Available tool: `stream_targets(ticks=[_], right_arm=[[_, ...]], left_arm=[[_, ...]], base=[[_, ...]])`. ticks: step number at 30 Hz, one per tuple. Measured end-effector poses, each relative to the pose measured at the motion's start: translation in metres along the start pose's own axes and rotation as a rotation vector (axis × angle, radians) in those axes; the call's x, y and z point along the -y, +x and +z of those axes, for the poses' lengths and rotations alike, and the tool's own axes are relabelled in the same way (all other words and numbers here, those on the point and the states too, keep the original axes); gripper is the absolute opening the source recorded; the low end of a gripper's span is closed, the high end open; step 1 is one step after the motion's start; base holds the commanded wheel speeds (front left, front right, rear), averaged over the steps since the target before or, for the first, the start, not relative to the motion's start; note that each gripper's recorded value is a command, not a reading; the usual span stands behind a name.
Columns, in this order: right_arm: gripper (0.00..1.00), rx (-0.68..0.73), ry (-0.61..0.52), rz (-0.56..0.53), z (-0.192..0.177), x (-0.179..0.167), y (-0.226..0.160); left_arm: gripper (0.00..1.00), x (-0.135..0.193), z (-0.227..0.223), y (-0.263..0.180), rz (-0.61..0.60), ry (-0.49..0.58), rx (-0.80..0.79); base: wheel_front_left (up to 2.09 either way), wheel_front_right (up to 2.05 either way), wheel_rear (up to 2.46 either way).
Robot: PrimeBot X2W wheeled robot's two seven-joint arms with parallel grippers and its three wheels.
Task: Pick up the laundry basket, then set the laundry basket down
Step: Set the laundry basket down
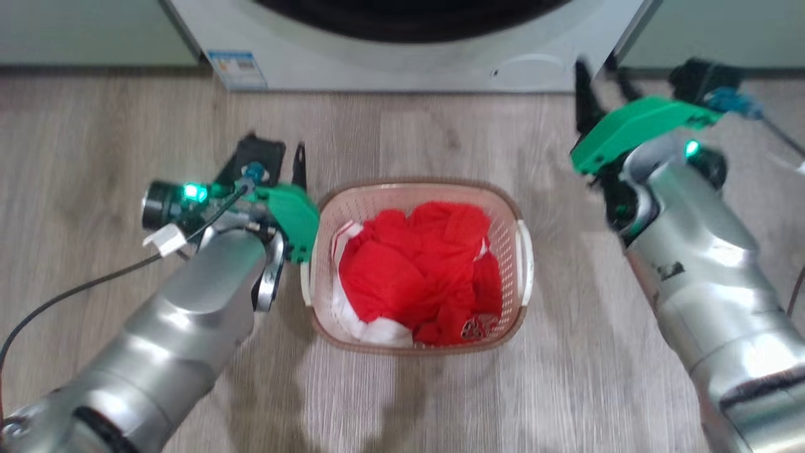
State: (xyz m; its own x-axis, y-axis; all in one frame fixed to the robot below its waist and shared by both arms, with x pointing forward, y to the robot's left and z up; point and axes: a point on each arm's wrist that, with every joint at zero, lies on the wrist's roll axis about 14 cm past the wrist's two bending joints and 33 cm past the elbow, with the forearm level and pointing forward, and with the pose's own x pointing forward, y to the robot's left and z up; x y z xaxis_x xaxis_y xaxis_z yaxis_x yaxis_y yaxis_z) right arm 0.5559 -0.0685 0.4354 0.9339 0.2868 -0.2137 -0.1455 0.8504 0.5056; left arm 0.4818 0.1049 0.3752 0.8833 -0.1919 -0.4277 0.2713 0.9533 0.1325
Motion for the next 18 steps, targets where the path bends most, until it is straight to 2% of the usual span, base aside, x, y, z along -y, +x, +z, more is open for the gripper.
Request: stream_targets(ticks=[2, 3, 5, 7, 13, 18], right_arm=[[1.00, 0.181, -0.039, 0.061, 0.054, -0.019, -0.012], [1.00, 0.181, -0.039, 0.061, 0.054, -0.019, -0.012], [1.00, 0.272, -0.072, 0.077, 0.068, -0.021, -0.039], [1.00, 0.313, -0.094, 0.088, 0.071, -0.024, -0.058], [1.00, 0.478, -0.138, 0.158, 0.111, -0.051, -0.097], [1.00, 0.491, -0.171, 0.142, 0.102, -0.046, -0.123]], left_arm=[[1.00, -0.004, 0.052, -0.009, 0.027, 0.006, 0.167], [1.00, -0.004, 0.052, -0.009, 0.027, 0.006, 0.167], [1.00, -0.004, 0.090, -0.028, 0.047, 0.005, 0.309], [1.00, -0.006, 0.107, -0.043, 0.066, -0.010, 0.386], [1.00, -0.010, 0.136, -0.086, 0.102, -0.062, 0.549], [1.00, -0.013, 0.129, -0.118, 0.156, -0.108, 0.590]], base=[[0.00, 0.00, 0.00], [0.00, 0.00, 0.00], [0.00, 0.00, 0.00], [0.00, 0.00, 0.00], [0.00, 0.00, 0.00], [0.00, 0.00, 0.00]])
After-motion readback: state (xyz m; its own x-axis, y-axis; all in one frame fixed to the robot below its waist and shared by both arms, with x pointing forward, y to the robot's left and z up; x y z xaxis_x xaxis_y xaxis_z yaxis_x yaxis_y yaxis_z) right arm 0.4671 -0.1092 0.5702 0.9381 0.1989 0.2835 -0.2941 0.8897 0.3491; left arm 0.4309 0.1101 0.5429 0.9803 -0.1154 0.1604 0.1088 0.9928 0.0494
